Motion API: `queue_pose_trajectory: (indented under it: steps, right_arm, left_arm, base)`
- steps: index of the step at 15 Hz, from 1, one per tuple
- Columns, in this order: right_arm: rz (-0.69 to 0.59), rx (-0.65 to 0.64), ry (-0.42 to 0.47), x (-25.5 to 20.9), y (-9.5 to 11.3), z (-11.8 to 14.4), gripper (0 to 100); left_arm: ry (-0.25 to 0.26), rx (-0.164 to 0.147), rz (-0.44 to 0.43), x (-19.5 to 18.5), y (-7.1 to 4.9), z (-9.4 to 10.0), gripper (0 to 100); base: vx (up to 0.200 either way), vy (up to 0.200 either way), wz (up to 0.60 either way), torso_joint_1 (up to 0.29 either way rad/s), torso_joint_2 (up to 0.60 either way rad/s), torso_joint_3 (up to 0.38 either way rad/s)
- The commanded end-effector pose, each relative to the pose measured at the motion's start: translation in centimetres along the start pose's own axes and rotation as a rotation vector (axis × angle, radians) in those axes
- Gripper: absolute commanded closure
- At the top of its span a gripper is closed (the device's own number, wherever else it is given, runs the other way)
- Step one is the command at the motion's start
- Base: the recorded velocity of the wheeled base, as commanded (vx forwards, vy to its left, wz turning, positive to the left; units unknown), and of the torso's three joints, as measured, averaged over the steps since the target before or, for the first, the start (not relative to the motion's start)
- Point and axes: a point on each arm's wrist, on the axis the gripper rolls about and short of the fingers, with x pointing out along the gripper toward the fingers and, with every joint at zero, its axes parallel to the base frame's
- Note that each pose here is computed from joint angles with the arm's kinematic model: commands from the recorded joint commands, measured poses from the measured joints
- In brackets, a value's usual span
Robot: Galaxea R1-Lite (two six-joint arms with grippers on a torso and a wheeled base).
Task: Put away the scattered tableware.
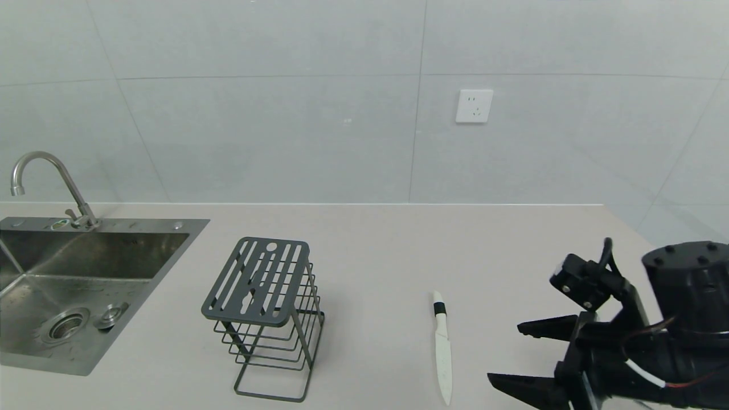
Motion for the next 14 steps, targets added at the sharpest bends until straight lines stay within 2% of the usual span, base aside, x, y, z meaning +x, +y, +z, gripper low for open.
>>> queue_pose_trajectory:
  steps: [1, 2, 3, 7, 12, 14]
  right_arm:
    - [-0.001, 0.074, 0.047, 2.2, 1.2, 0.7, 0]
    - [-0.014, 0.126, 0.045, 2.6, 1.7, 1.1, 0]
    - [-0.057, 0.242, 0.03, 3.4, 3.3, 1.7, 0]
    - [-0.152, 0.283, 0.067, 4.6, 3.6, 0.9, 0]
    - [-0.16, 0.348, 0.122, 5.8, 4.1, -0.1, 0]
    - [-0.234, 0.348, 0.136, 7.4, 4.3, -0.4, 0]
  left_arm:
    - [0.001, 0.001, 0.0, 0.0, 0.0, 0.0, 0]
    - [0.001, 0.001, 0.0, 0.0, 0.0, 0.0, 0]
    - [0.001, 0.001, 0.0, 0.0, 0.0, 0.0, 0]
    - [0.001, 0.001, 0.0, 0.0, 0.0, 0.0, 0]
    - [0.001, -0.001, 0.0, 0.0, 0.0, 0.0, 0]
    - [0.001, 0.001, 0.0, 0.0, 0.0, 0.0, 0]
  base:
    - [0.0, 0.0, 0.0, 0.0, 0.0, 0.0]
    - [0.0, 0.0, 0.0, 0.0, 0.0, 0.0]
    - [0.0, 0.0, 0.0, 0.0, 0.0, 0.0]
    - [0.0, 0.0, 0.0, 0.0, 0.0, 0.0]
    - [0.0, 0.0, 0.0, 0.0, 0.0, 0.0]
    - [0.0, 0.0, 0.0, 0.0, 0.0, 0.0]
